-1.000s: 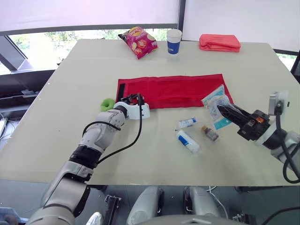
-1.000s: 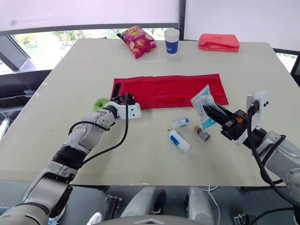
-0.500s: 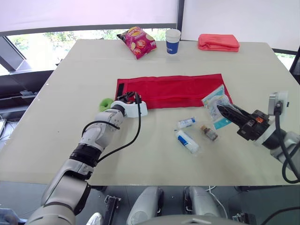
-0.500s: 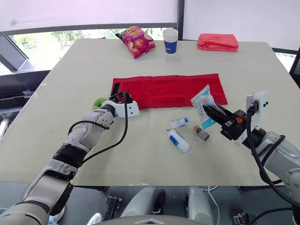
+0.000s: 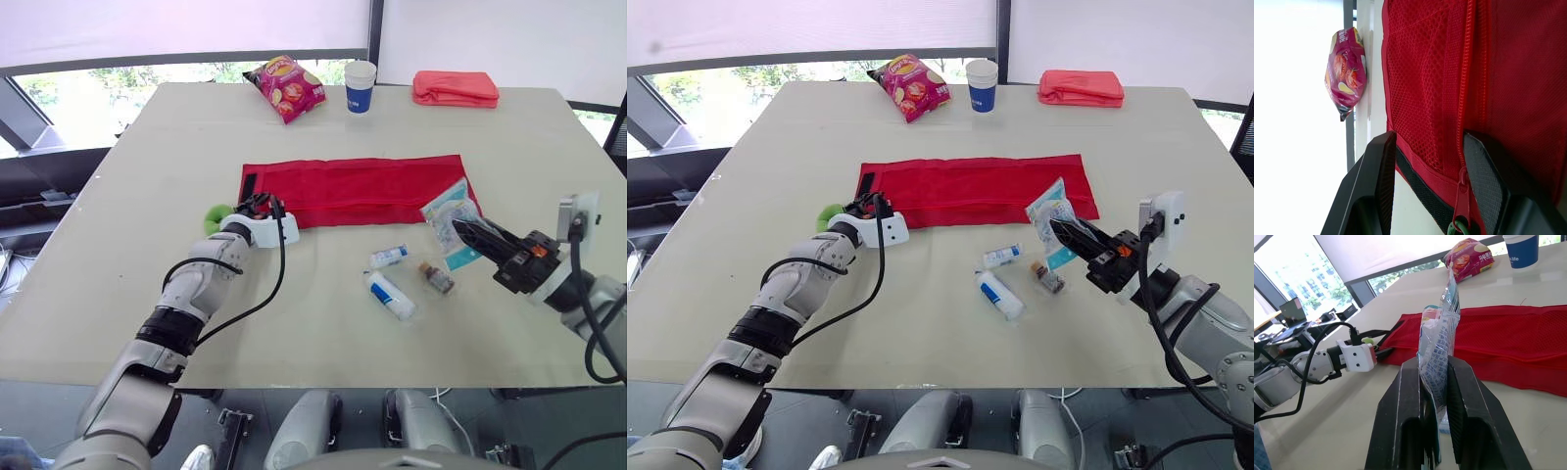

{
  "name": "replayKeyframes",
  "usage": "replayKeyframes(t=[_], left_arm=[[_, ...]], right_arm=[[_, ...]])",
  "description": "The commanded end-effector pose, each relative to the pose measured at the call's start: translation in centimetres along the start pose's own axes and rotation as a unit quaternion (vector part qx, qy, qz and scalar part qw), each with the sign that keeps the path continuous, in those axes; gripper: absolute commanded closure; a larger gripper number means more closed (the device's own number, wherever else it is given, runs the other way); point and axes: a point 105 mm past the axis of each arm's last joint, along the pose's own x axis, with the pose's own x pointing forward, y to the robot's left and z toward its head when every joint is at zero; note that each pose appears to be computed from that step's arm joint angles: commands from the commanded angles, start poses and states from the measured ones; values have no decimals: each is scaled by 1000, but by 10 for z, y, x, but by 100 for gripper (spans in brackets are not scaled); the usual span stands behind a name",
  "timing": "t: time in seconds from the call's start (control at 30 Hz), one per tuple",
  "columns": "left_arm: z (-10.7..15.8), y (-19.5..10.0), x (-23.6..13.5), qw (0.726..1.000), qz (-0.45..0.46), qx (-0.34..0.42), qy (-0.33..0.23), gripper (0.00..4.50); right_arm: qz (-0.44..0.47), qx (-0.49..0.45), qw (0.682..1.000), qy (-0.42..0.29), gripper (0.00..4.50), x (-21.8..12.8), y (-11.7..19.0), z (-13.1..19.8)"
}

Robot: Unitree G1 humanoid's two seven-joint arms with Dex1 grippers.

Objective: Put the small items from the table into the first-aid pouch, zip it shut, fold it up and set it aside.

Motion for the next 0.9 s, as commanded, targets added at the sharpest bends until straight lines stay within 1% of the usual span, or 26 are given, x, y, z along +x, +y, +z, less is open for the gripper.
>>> replayKeyframes(t=[0.03, 0.13, 0.17, 0.23, 0.33, 0.37, 0.63, 0.73, 0.77, 0.8, 0.87, 0.9], left_arm=[[-10, 6, -2, 1000, 15, -14, 18, 232], [-13, 4, -1, 999, 15, -21, 24, 232], [-13, 4, 0, 999, 15, -23, 24, 254], [-13, 3, 0, 999, 14, -30, 22, 302], [-12, 1, 1, 999, 8, -36, 18, 437], [-12, 0, 1, 999, 5, -39, 18, 444], [-16, 1, -3, 999, -11, -39, 14, 444], [-14, 3, -6, 999, -24, -49, 1, 444], [-11, 5, -7, 998, -32, -58, -9, 444], [-5, 6, -9, 995, -44, -84, -23, 444], [4, 1, -14, 989, -82, -117, -44, 444], [11, -1, -18, 979, -105, -166, -55, 444]], right_arm=[[18, -15, 999, -23, 438, 1, 9, 11], [18, -16, 999, -24, 438, 1, 8, 11], [18, -16, 999, -24, 438, 1, 9, 11], [17, -17, 999, -26, 438, 1, 9, 11], [17, -18, 999, -27, 438, 1, 9, 11], [17, -18, 999, -28, 438, 1, 9, 11], [16, -16, 999, -30, 438, 2, 9, 9], [16, -16, 999, -31, 438, 2, 10, 9], [16, -16, 999, -32, 438, 2, 10, 9], [16, -16, 999, -32, 438, 2, 10, 9], [16, -15, 999, -32, 438, 3, 9, 8], [16, -15, 999, -33, 438, 3, 9, 8]])
